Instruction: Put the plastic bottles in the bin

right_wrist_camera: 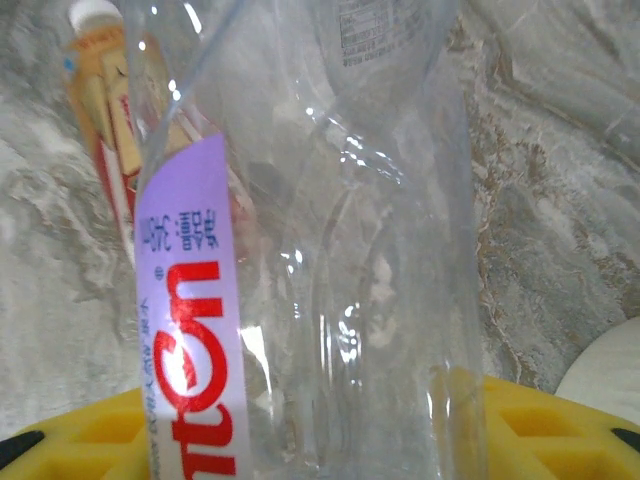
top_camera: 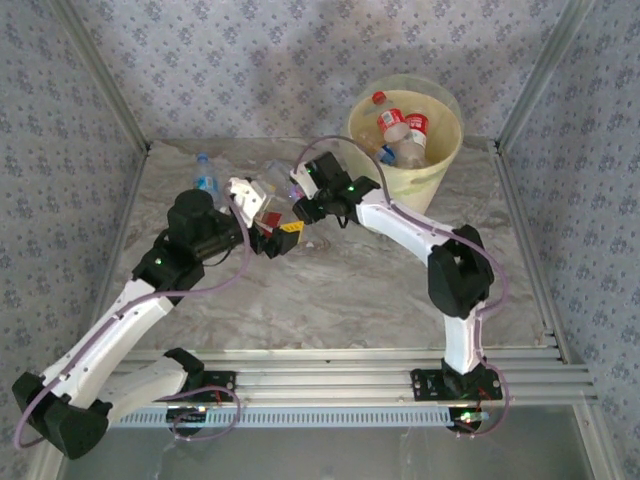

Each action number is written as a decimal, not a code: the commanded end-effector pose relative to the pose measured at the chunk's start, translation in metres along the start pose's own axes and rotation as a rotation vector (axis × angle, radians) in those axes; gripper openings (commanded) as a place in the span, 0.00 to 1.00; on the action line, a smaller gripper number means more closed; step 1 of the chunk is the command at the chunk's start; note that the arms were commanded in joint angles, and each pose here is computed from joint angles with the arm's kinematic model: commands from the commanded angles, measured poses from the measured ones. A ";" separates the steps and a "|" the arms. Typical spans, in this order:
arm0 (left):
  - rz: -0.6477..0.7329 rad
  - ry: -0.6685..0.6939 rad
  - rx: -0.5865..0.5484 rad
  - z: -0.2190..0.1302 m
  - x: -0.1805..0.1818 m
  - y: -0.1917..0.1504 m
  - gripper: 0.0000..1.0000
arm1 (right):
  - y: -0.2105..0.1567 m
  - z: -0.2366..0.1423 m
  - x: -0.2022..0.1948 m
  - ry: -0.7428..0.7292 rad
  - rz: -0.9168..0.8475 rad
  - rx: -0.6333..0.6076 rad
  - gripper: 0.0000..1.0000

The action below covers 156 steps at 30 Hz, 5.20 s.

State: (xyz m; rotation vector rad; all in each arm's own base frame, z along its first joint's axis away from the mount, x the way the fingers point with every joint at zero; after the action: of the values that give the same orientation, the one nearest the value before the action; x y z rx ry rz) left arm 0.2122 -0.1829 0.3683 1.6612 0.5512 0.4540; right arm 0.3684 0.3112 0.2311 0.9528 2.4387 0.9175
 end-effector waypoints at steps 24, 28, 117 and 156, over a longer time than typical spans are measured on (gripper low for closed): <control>-0.064 -0.016 -0.145 -0.012 -0.006 0.018 1.00 | 0.039 -0.193 -0.086 -0.243 0.161 -0.249 0.54; -0.062 -0.015 -0.136 -0.011 -0.006 0.017 1.00 | 0.038 -0.199 -0.114 -0.266 0.213 -0.248 0.54; -0.718 1.009 0.670 0.016 0.314 -0.138 1.00 | -0.113 -0.152 0.076 0.332 0.298 -0.313 1.00; -0.774 0.992 0.927 0.046 0.339 -0.231 0.73 | -0.130 -0.159 0.070 0.270 0.342 -0.285 0.99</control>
State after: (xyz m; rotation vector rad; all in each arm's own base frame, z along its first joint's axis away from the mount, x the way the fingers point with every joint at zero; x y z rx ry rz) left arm 0.4916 0.0074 0.1278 1.7537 2.2981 0.4377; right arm 0.1759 0.2212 0.2537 1.1936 2.3018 1.5761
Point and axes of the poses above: each hand's point on the last joint's axis, 136 mm out from that joint toward the fingers, its own z axis out along the fingers, its own x axis along the line the jaws close on, y = z × x, the point moved 7 cm from there along -z, back along the fingers, and after that the axes turned 2 degrees about -z, right-handed, at the moved point
